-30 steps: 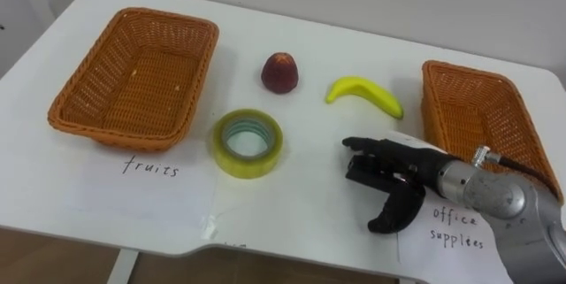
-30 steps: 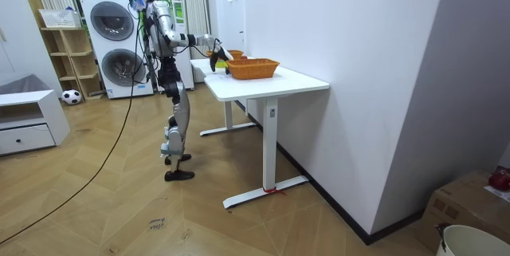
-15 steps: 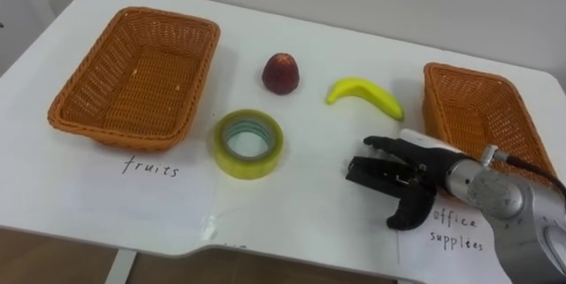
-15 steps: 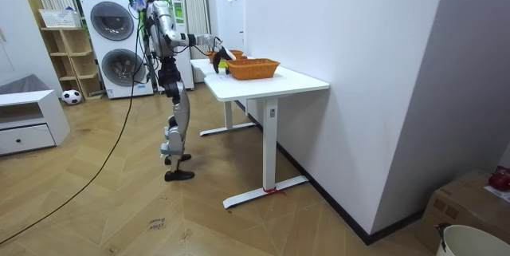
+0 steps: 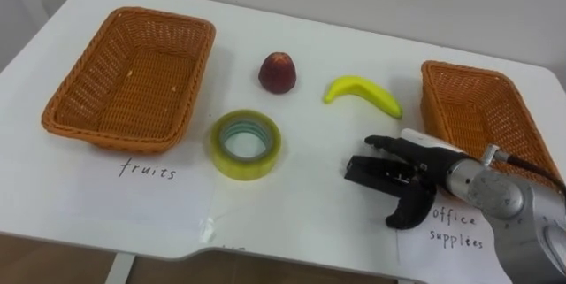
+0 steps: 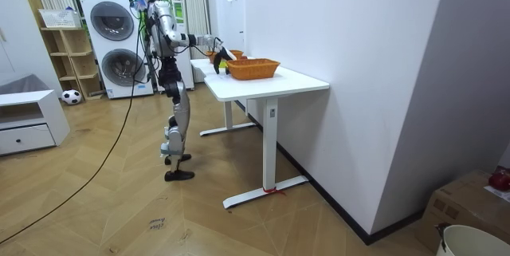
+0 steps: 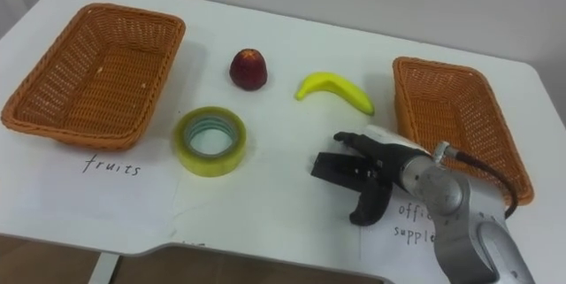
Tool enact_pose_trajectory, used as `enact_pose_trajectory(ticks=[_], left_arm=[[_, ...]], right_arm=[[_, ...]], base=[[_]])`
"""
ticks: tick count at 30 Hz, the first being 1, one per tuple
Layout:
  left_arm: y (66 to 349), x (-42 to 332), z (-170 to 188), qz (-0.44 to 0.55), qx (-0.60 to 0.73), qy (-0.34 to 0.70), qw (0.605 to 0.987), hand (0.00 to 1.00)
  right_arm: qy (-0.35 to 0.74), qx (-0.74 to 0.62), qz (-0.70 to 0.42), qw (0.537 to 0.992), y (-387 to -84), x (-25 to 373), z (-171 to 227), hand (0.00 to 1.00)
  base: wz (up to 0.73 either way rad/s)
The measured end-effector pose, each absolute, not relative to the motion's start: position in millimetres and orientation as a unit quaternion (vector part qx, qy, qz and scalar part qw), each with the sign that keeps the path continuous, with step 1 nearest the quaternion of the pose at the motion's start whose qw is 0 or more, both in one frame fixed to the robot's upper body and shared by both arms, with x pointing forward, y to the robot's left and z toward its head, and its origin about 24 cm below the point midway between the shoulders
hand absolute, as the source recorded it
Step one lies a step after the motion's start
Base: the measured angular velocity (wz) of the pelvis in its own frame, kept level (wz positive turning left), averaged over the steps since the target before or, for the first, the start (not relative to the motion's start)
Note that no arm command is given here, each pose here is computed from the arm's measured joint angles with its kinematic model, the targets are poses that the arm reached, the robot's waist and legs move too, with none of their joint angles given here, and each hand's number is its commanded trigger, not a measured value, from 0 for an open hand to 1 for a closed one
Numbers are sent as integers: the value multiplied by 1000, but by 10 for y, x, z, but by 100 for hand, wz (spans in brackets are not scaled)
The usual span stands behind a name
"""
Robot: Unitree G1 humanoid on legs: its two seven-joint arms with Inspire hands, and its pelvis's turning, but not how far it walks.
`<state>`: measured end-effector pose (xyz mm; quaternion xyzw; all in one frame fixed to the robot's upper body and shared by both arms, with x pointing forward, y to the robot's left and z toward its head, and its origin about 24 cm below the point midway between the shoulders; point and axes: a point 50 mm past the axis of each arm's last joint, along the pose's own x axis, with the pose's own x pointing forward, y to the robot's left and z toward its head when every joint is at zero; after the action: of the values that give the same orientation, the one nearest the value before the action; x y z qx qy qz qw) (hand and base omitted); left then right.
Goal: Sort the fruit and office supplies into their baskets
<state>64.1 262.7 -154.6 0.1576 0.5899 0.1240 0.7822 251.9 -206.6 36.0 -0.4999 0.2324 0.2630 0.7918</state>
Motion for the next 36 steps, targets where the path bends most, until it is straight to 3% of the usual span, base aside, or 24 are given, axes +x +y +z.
enact_pose_trajectory(ticks=[8, 9, 10, 11, 36], left_arm=[[2628, 650, -1543, 127, 161, 588, 783, 0], [2630, 652, -1541, 131, 164, 586, 782, 0], [2631, 658, -1538, 132, 166, 585, 783, 0], [2631, 661, -1537, 132, 166, 584, 783, 0], [2603, 721, -1523, 143, 155, 566, 797, 0]], right_arm=[[233, -501, 263, 791, -2065, 2519, 360, 0], [233, -505, 263, 789, -2059, 2519, 358, 11], [233, -507, 262, 788, -2050, 2520, 355, 82], [233, -507, 261, 788, -2045, 2520, 354, 100], [201, -513, 242, 799, -1921, 2580, 389, 100]], base=[[0], [0], [0], [0], [0]])
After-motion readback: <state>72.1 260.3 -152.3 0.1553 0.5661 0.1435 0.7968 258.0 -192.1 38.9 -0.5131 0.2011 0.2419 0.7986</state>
